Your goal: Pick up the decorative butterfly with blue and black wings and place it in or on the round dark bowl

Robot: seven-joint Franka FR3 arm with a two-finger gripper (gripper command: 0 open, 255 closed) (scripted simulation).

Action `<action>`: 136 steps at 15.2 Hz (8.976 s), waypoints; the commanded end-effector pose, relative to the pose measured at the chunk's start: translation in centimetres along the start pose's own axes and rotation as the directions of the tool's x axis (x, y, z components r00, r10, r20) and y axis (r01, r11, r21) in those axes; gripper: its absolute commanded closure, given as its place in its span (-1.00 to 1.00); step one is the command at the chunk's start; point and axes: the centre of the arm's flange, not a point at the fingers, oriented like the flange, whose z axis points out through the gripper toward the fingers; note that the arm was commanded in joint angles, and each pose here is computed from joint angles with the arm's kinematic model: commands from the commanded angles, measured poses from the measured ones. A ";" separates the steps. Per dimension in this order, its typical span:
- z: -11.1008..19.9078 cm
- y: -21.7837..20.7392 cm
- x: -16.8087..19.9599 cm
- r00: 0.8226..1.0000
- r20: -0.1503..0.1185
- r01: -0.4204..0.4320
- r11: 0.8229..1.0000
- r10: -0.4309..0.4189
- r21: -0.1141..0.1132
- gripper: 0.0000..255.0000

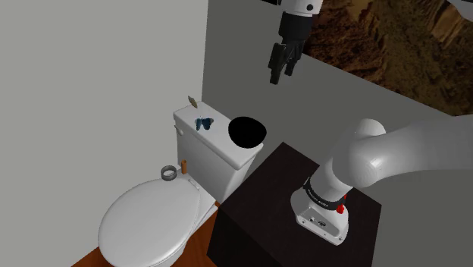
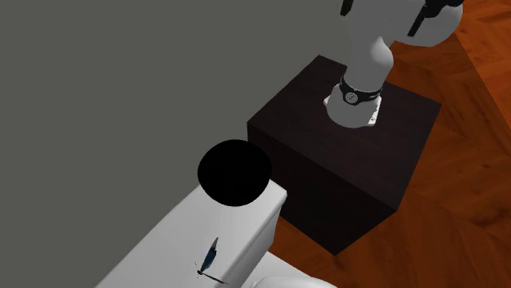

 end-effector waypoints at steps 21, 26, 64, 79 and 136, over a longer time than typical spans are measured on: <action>18.0 16.6 12.6 0.898 -0.249 0.410 0.895 -0.362 0.176 -1.00; 22.5 19.1 17.2 0.843 -0.318 0.508 0.838 -0.434 0.201 -1.00; 45.4 -0.4 31.1 0.837 0.089 0.543 0.800 -0.540 -0.255 -1.00; 47.7 0.2 31.3 0.837 0.089 0.543 0.800 -0.540 -0.255 1.00; 22.1 1.3 28.0 0.837 0.089 0.543 0.800 -0.540 -0.255 1.00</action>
